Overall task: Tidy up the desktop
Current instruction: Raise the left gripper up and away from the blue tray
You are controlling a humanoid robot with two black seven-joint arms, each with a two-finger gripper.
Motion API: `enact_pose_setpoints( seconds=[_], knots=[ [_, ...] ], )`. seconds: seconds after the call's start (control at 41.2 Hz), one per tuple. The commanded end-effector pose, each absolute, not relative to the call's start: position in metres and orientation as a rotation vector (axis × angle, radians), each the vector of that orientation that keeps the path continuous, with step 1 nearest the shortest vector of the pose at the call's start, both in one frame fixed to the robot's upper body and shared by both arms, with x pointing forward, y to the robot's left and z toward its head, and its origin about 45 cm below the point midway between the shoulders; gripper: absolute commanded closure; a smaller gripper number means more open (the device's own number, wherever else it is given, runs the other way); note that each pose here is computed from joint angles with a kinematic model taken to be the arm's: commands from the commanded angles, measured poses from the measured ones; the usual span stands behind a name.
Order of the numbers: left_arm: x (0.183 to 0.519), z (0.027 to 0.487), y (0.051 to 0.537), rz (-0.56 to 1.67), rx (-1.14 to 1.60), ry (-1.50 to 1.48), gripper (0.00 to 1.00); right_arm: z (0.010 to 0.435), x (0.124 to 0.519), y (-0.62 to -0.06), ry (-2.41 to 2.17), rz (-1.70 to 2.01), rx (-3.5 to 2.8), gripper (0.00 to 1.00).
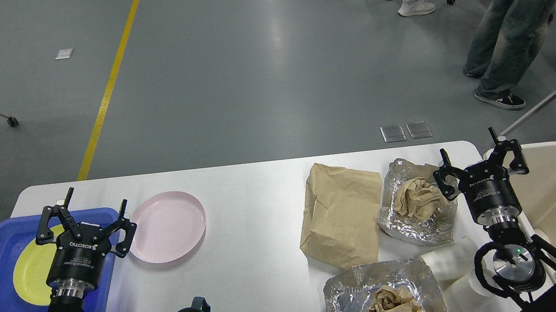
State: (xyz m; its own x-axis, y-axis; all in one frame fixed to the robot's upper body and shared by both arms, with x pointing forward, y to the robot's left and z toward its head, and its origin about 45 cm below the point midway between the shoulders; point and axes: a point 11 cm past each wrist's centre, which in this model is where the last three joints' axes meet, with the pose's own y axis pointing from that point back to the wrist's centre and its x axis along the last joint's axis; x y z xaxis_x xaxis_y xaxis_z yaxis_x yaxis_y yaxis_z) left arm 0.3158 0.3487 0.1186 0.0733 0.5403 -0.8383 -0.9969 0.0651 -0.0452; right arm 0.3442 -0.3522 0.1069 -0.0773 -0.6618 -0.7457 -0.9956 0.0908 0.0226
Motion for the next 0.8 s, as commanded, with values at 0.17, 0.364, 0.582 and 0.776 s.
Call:
enact_pose_setpoints(
  seconds=[0.17, 0.364, 0.582, 0.776],
  knots=[
    [0.315, 0.114, 0.355, 1.378, -0.733, 0.771, 0.03, 0.107, 0.344, -0.352, 1.802, 0.754, -1.627, 0.0],
    [0.319, 0.141, 0.409, 1.412, -0.586, 0.638, 0.03, 0.106, 0.344, -0.352, 1.803, 0.754, -1.628, 0.0],
    [0.335, 0.178, 0.437, 1.355, -0.297, 0.502, 0.03, 0.107, 0.344, -0.352, 1.802, 0.753, -1.629, 0.0],
    [0.369, 0.226, 0.454, 1.209, 0.211, 0.323, 0.03, 0.107, 0.344, -0.352, 1.803, 0.753, -1.627, 0.0]
  ],
)
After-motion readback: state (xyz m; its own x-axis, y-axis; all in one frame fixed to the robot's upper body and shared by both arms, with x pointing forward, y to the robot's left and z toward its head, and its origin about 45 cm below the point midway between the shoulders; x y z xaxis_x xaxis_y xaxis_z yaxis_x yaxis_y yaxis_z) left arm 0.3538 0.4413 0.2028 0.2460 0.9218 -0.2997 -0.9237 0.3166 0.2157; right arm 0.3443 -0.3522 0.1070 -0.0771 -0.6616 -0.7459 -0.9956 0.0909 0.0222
